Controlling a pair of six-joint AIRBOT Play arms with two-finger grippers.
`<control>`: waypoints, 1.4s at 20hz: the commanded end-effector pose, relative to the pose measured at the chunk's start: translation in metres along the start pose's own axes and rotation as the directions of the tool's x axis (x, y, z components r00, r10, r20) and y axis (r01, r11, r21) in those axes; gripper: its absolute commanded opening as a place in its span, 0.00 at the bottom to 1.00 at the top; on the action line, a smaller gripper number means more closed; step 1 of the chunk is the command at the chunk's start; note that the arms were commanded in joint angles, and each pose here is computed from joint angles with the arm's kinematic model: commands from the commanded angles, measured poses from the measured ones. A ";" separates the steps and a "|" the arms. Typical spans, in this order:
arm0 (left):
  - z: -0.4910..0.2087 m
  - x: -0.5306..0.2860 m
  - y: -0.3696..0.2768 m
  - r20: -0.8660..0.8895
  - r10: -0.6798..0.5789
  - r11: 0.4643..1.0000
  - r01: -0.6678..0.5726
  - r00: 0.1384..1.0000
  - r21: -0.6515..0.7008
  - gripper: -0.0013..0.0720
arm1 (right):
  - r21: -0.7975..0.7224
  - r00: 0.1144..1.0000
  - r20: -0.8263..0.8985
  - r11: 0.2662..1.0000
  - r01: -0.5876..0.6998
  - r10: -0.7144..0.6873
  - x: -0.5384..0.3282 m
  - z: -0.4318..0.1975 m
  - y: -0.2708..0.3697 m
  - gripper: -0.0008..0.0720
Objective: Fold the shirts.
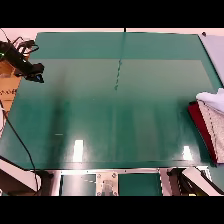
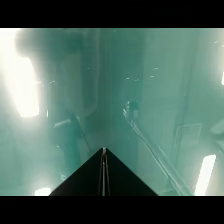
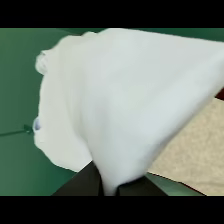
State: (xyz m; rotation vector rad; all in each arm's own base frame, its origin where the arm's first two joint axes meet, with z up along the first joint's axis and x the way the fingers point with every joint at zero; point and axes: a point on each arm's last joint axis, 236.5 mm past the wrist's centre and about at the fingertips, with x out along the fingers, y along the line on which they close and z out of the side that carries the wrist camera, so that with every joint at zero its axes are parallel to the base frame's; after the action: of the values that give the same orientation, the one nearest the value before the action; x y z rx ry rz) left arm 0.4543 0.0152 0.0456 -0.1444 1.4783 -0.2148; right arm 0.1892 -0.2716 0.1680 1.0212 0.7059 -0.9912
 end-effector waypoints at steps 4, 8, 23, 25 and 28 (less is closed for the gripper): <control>0.002 0.000 -0.014 0.009 -0.061 0.998 0.061 0.998 0.011 0.05 | 0.001 0.923 -0.152 0.934 0.357 -0.352 0.042 -0.066 -0.119 0.03; 0.003 0.000 -0.014 0.014 -0.060 0.998 0.060 0.998 0.011 0.05 | -0.075 0.866 -0.231 0.896 0.439 -0.443 0.070 -0.101 -0.158 0.86; -0.021 -0.040 -0.092 0.064 -0.176 0.980 0.168 0.982 0.110 0.05 | -0.676 0.921 -0.385 0.660 -0.327 0.063 0.060 -0.238 0.160 0.03; -0.046 -0.023 -0.112 0.030 -0.182 0.976 0.177 0.983 0.129 0.05 | -0.745 0.896 -0.441 0.535 -0.398 0.052 0.062 -0.297 0.163 0.03; -0.101 0.016 -0.136 -0.018 -0.188 0.972 0.189 0.982 0.136 0.05 | -0.795 0.861 -0.508 0.368 -0.482 0.031 0.062 -0.374 0.156 0.03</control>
State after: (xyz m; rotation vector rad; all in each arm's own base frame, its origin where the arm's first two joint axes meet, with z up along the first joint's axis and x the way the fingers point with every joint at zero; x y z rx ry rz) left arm 0.3873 -0.0933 0.0781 -0.1830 1.4288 -0.4504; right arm 0.3481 0.0162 0.0549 0.4384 1.1928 -0.1192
